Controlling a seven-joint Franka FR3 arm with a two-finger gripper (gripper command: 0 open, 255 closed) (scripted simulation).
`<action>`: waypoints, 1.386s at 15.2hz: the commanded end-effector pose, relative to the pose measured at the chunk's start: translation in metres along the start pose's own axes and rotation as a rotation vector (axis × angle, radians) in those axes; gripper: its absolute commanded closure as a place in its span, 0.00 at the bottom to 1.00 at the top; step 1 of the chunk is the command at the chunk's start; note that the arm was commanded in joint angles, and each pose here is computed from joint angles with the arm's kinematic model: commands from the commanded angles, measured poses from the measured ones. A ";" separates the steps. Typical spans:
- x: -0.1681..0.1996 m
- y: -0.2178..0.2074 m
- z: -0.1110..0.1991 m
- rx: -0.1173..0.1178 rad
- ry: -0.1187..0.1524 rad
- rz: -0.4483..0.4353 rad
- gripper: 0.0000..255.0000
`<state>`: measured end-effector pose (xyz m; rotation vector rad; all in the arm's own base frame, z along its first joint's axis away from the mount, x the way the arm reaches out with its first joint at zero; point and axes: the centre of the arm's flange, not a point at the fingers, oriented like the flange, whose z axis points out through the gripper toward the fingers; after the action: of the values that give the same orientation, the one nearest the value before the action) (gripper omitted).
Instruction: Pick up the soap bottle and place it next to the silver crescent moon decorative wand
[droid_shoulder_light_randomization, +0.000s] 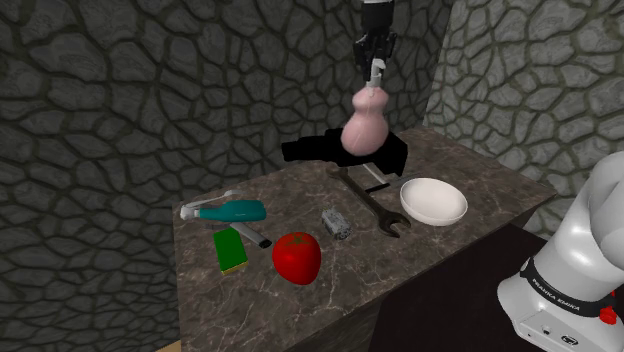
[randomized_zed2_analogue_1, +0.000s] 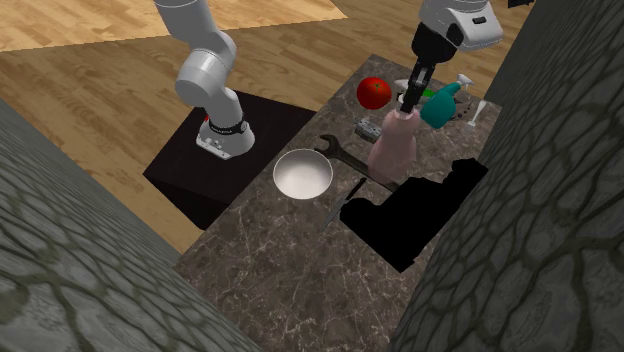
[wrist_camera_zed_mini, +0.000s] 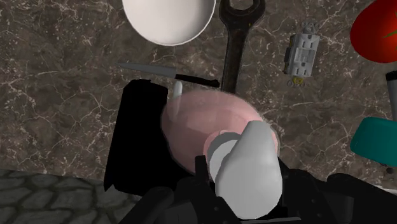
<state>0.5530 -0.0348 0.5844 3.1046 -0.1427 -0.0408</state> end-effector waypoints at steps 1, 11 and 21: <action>0.002 -0.026 0.001 0.000 0.002 0.002 1.00; 0.012 -0.158 -0.004 0.000 0.002 0.002 1.00; 0.021 -0.281 -0.003 0.000 0.002 0.002 1.00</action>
<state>0.6002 0.2333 0.5790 3.1036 -0.1431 -0.0405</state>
